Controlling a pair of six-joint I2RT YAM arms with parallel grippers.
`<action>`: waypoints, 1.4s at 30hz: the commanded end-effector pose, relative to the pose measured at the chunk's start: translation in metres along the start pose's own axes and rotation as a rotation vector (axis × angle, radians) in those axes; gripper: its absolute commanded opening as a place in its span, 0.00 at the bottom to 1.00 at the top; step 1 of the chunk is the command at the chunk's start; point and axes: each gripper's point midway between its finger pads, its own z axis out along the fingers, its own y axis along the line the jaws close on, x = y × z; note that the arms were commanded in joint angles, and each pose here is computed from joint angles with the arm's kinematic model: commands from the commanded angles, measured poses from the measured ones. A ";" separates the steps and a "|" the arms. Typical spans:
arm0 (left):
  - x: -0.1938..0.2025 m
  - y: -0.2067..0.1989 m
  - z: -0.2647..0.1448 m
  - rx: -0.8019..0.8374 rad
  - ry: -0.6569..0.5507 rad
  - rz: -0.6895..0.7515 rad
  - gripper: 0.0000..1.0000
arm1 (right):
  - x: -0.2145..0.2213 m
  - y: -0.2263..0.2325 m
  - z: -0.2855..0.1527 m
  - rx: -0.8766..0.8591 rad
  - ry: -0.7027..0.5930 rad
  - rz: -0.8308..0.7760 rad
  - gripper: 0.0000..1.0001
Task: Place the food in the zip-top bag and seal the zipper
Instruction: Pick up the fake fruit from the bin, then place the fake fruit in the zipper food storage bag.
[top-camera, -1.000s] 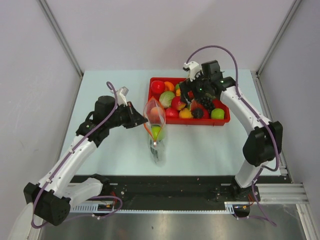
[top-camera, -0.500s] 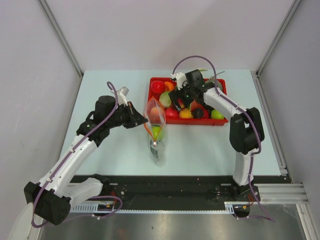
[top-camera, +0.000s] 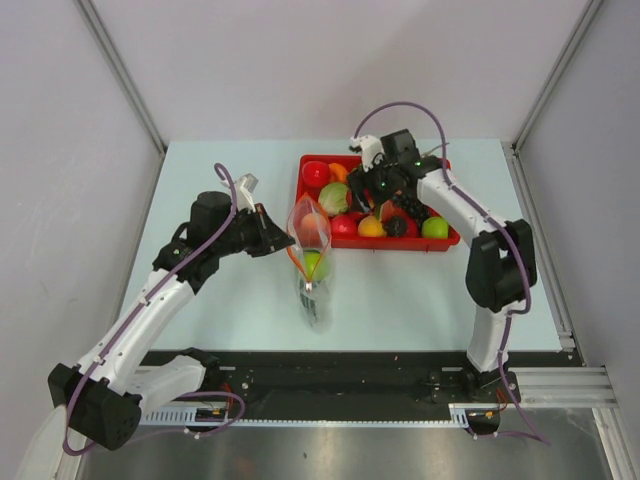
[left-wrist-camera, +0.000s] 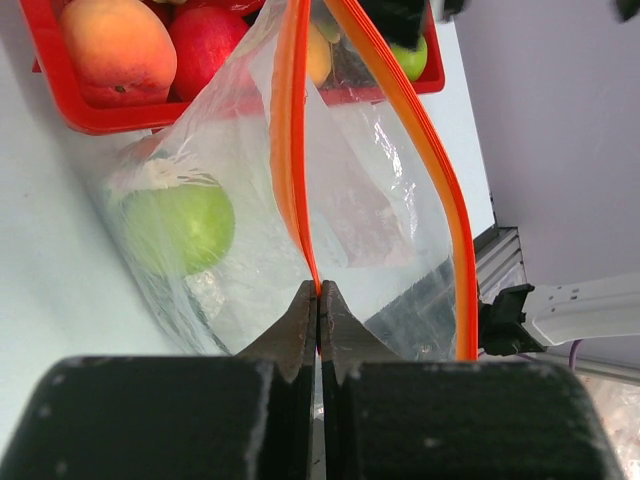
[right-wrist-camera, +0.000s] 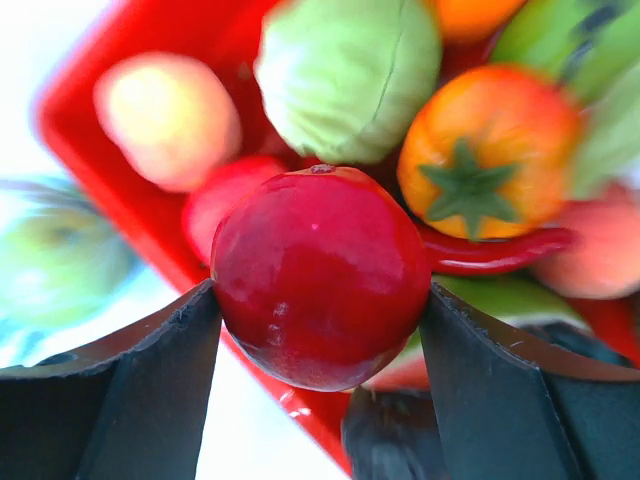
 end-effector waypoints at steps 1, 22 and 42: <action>-0.012 -0.012 -0.006 0.025 -0.035 0.049 0.00 | -0.105 0.041 -0.117 -0.087 -0.336 -0.064 0.58; -0.018 -0.019 -0.012 0.038 -0.057 0.059 0.00 | -0.080 0.217 -0.140 -0.440 -0.340 -0.288 0.76; -0.020 -0.019 -0.011 0.037 -0.060 0.067 0.00 | -0.135 0.000 -0.137 0.073 -0.502 0.090 1.00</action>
